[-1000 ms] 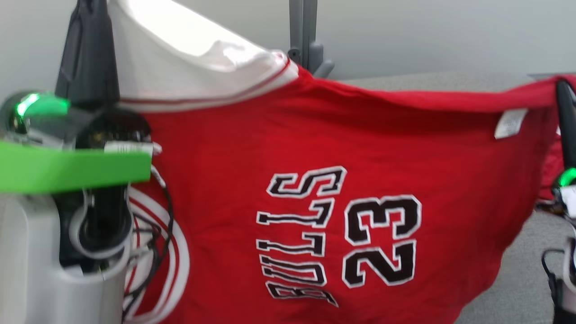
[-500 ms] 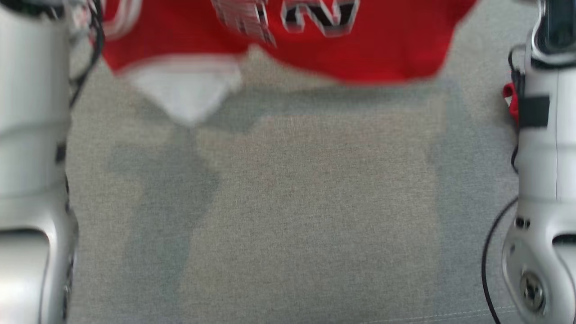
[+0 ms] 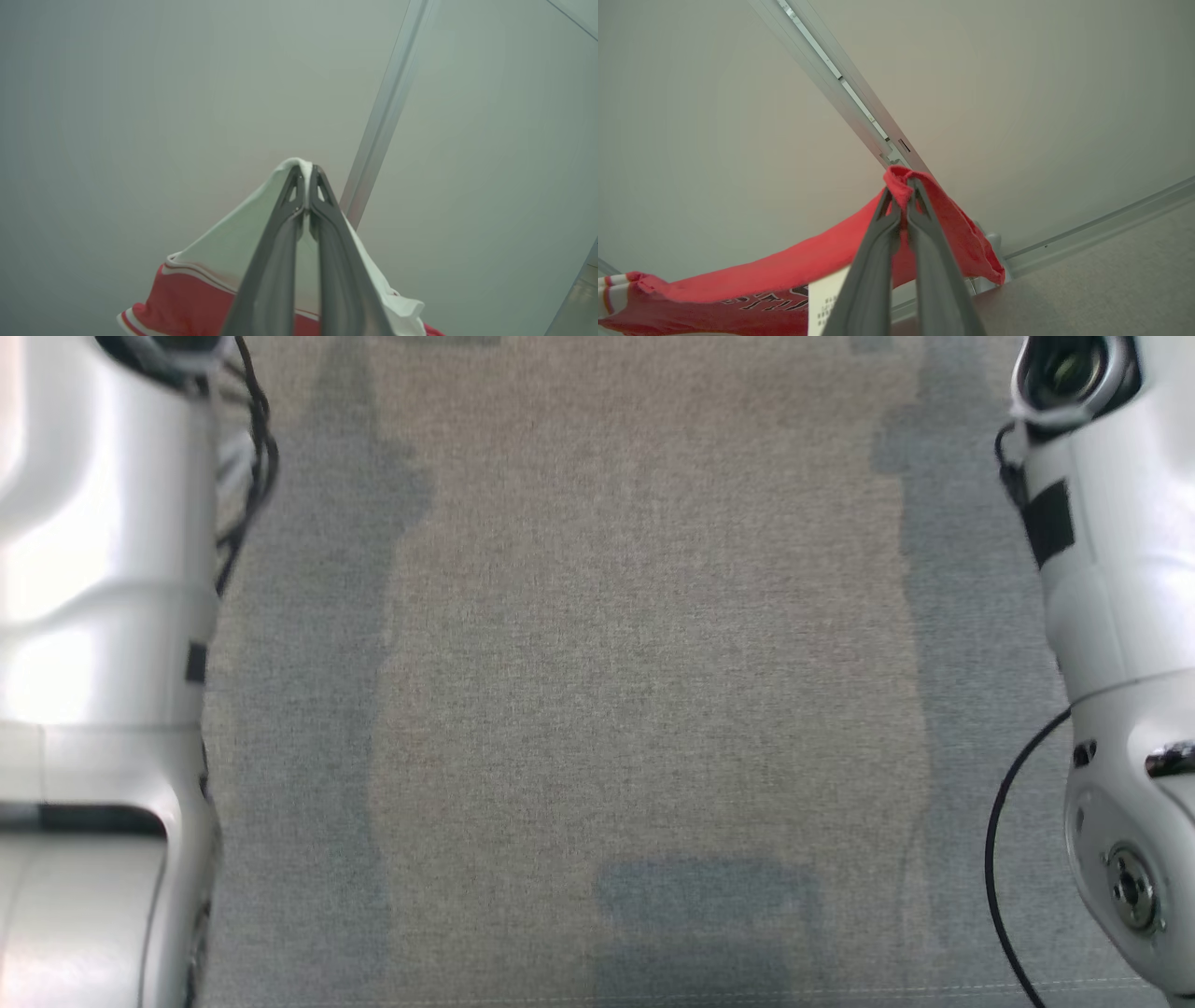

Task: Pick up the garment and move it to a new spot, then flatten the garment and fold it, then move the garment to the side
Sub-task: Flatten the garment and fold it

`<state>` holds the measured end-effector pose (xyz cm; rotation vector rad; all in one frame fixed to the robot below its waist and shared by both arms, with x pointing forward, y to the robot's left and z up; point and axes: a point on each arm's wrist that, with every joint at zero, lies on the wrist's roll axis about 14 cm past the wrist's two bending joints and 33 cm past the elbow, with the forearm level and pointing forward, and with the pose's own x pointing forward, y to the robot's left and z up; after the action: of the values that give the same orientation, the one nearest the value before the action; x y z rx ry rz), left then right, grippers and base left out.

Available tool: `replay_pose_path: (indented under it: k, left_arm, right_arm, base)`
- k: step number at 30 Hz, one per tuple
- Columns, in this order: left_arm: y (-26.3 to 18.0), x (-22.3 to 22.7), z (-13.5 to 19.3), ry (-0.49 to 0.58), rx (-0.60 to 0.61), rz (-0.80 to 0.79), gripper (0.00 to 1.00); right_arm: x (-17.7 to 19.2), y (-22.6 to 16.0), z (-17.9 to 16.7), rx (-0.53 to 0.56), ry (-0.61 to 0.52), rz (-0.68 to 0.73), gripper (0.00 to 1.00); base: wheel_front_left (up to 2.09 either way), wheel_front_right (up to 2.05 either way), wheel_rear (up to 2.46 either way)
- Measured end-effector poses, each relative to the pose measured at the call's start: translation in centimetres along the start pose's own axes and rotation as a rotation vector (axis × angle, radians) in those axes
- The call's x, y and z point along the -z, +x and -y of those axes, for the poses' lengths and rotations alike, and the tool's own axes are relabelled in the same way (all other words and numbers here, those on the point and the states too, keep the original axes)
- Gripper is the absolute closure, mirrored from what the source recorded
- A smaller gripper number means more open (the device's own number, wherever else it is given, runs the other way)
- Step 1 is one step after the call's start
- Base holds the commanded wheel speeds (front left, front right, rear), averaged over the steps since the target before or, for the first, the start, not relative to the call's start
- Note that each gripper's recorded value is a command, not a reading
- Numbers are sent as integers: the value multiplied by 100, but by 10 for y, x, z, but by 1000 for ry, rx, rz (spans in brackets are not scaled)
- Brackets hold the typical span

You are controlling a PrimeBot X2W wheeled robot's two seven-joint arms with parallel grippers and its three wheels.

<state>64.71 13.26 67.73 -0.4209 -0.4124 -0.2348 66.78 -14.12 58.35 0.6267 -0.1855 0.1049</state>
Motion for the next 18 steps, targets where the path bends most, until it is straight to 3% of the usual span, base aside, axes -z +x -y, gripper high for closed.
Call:
replay_pose_path:
  k: [4,8,18]
  left_arm:
    - [-39,54,-43,-47,-91,-80,100]
    - [-82,84,-68,-79,-158,-120,100]
    - [-181,81,-68,-162,-248,-134,100]
  right_arm:
    - [71,-20,38,74,35,-131,100]
    - [113,-43,61,113,86,-207,100]
    - [109,-90,66,109,190,-196,100]
  base:
    - [0,0,0]
    - [0,0,0]
    - [0,0,0]
